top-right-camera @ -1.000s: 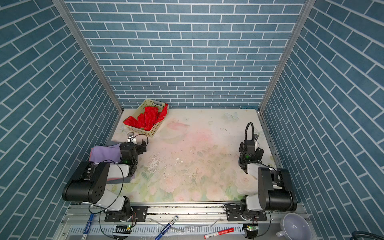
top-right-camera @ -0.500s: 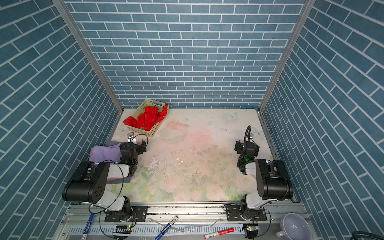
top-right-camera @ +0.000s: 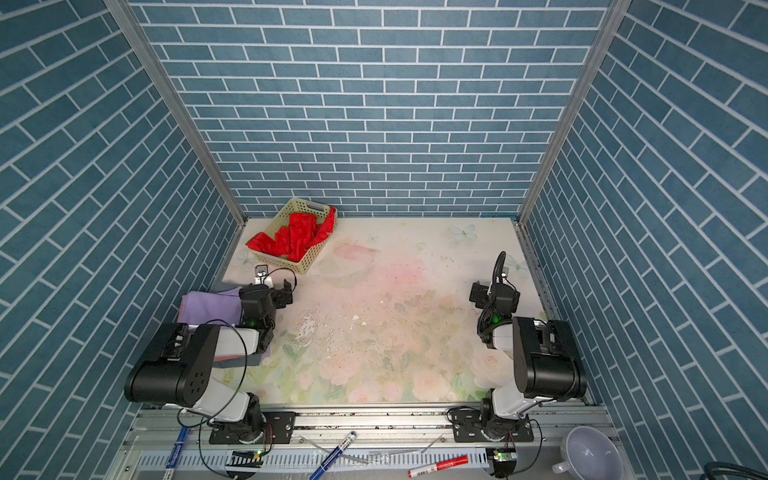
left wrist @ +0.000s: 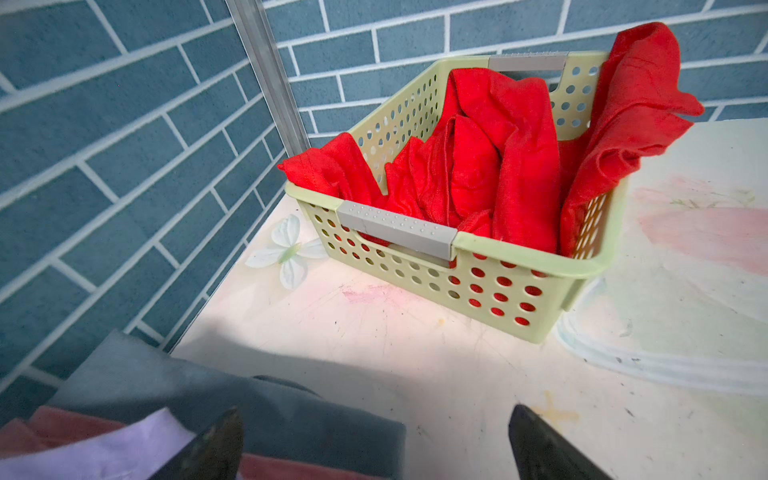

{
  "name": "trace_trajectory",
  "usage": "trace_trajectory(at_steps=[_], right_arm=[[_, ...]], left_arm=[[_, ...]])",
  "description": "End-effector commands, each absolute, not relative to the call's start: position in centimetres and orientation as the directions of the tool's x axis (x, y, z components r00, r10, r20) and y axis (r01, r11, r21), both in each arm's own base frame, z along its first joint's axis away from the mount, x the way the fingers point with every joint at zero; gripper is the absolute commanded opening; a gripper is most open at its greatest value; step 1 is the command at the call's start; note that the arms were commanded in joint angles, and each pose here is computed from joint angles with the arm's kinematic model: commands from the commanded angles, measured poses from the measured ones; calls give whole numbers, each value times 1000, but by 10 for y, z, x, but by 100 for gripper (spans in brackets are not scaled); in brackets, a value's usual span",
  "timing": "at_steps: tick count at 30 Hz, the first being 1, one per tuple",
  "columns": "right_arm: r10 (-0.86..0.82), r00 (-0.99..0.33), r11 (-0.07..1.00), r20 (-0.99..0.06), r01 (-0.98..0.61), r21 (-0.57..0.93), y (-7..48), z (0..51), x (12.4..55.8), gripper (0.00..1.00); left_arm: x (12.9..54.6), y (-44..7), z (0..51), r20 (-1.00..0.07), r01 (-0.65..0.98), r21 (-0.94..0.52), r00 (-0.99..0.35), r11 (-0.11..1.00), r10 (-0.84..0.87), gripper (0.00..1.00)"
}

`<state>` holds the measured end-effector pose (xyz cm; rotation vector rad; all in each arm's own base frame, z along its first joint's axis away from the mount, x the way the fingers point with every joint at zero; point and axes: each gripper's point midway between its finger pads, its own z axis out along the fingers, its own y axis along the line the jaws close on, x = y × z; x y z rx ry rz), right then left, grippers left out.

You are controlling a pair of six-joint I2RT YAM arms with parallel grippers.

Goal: Fold and stack the t-shirts

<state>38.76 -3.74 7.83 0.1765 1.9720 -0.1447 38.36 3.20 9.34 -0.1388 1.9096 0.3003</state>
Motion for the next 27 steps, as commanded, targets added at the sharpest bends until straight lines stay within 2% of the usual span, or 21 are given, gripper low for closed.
trace_trajectory(at_steps=[1,27], right_arm=[[39,-355,983,-934,180,-28,-37,89,392,99],[26,-369,990,-929,141,-28,-31,87,394,99]], left_arm=[[387,33,98,-940,-248,142,-337,958,52,100],[387,33,98,-940,-248,143,-336,958,53,100]])
